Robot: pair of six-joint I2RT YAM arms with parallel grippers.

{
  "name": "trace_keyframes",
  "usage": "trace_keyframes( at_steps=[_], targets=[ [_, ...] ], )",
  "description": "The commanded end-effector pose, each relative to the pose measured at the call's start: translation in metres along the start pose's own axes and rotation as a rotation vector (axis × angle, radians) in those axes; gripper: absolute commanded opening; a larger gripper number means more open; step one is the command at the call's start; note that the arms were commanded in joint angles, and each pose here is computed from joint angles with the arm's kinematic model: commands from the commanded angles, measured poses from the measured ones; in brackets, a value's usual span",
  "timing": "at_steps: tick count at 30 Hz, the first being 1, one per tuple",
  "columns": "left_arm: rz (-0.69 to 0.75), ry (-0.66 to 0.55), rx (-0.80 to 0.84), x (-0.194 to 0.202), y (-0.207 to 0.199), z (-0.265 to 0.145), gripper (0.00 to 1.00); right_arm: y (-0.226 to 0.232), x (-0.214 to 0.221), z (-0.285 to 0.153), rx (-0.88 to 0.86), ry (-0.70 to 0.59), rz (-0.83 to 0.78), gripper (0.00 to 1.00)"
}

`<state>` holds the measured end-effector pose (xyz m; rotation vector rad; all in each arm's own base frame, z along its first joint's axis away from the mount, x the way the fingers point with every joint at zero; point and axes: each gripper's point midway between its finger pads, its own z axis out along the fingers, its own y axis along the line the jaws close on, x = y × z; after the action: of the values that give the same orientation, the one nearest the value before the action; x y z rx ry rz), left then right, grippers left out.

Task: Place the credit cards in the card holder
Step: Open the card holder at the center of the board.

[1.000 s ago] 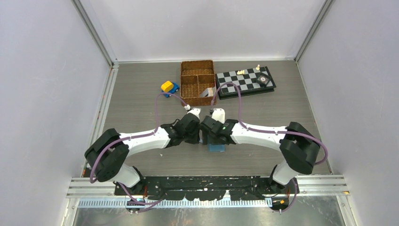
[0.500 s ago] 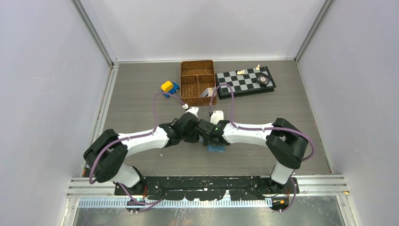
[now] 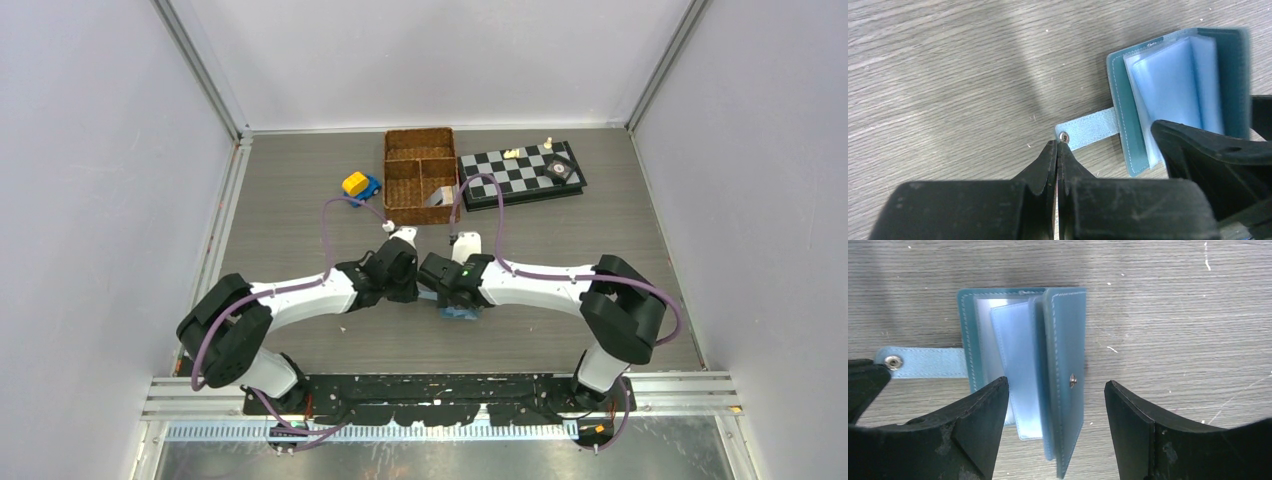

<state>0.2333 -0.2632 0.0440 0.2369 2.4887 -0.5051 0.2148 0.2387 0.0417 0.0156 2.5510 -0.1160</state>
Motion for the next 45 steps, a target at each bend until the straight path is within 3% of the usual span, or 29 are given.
trace_keyframes(
  at_steps=[1,15,30,37,45],
  targets=[
    [-0.014,-0.039,-0.014,-0.01,0.008,-0.004,0.0,-0.021,-0.012,-0.013,0.064,-0.055,0.006,0.74],
    [-0.019,-0.023,-0.053,-0.007,0.024,-0.001,0.0,-0.041,-0.014,-0.018,0.07,-0.061,0.036,0.74],
    [-0.015,-0.022,-0.059,-0.006,0.027,-0.001,0.0,-0.083,-0.005,-0.002,0.082,0.029,0.135,0.78],
    [-0.01,-0.034,0.011,-0.01,0.014,-0.003,0.0,-0.088,-0.021,-0.02,0.001,0.002,0.168,0.79],
    [-0.005,-0.042,0.037,-0.013,0.009,-0.007,0.0,-0.069,-0.055,-0.063,-0.21,-0.093,0.186,0.78]
  ],
)
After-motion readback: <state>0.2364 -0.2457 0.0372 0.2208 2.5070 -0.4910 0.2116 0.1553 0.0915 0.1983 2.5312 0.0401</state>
